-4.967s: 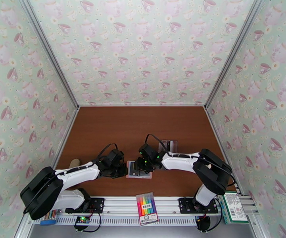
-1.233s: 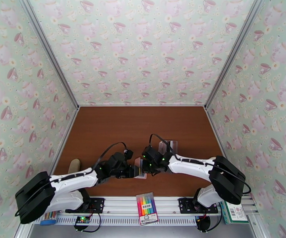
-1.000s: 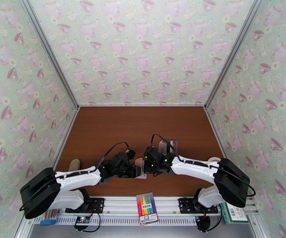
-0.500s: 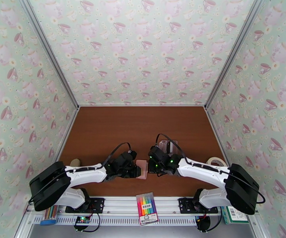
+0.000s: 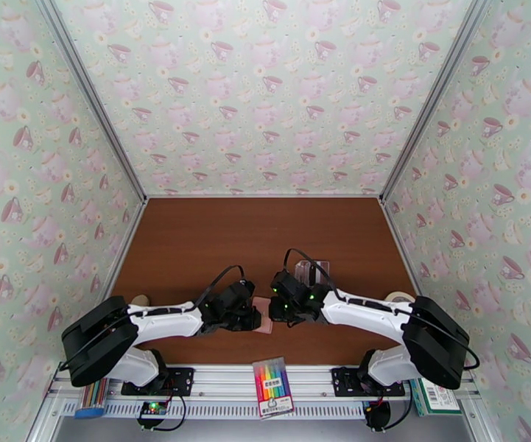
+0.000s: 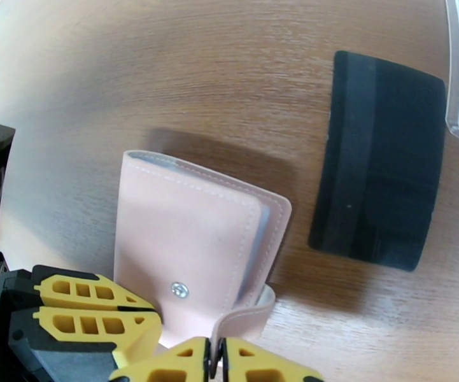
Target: Put the credit cards into the card holder
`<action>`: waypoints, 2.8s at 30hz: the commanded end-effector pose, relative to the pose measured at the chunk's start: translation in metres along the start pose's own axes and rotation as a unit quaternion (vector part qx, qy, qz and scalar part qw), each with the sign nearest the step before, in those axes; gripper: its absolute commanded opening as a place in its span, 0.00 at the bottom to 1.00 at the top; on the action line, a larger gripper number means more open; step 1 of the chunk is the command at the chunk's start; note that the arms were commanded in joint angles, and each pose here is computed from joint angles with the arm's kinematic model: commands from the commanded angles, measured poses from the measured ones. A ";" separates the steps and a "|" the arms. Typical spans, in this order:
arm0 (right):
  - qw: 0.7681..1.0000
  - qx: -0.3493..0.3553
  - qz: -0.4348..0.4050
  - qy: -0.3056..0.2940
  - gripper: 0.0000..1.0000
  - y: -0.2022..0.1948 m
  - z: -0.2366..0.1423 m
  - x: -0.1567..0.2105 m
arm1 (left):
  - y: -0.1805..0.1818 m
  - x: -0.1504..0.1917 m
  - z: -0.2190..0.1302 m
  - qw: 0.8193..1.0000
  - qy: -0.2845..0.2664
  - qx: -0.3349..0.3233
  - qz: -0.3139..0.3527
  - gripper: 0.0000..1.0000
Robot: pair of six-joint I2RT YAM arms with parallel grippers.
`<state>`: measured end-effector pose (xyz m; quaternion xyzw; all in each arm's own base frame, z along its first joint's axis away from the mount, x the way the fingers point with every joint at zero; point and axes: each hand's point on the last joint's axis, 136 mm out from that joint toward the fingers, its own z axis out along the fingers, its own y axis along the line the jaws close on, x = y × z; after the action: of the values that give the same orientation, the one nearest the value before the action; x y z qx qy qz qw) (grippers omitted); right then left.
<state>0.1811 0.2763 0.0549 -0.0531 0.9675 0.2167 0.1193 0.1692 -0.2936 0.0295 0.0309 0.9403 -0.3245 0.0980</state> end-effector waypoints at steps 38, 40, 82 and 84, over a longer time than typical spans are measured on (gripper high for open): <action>0.999 -0.029 -0.003 -0.020 0.16 0.019 -0.021 -0.013 | 0.006 0.002 0.006 1.000 0.004 -0.022 0.001 0.12; 0.999 -0.029 -0.002 -0.022 0.16 0.018 -0.023 -0.013 | 0.006 0.003 0.006 1.000 0.004 -0.022 0.002 0.12; 0.999 0.044 0.003 0.006 0.20 -0.001 -0.009 -0.010 | 0.006 0.005 0.010 1.000 0.010 -0.024 0.003 0.12; 0.999 0.046 0.002 0.008 0.18 -0.002 -0.008 -0.009 | 0.006 0.005 0.010 1.000 0.009 -0.023 0.003 0.12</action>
<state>0.1838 0.2727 0.0605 -0.0490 0.9756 0.1842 0.1088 0.1684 -0.2987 0.0278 0.0361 0.9404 -0.3237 0.0972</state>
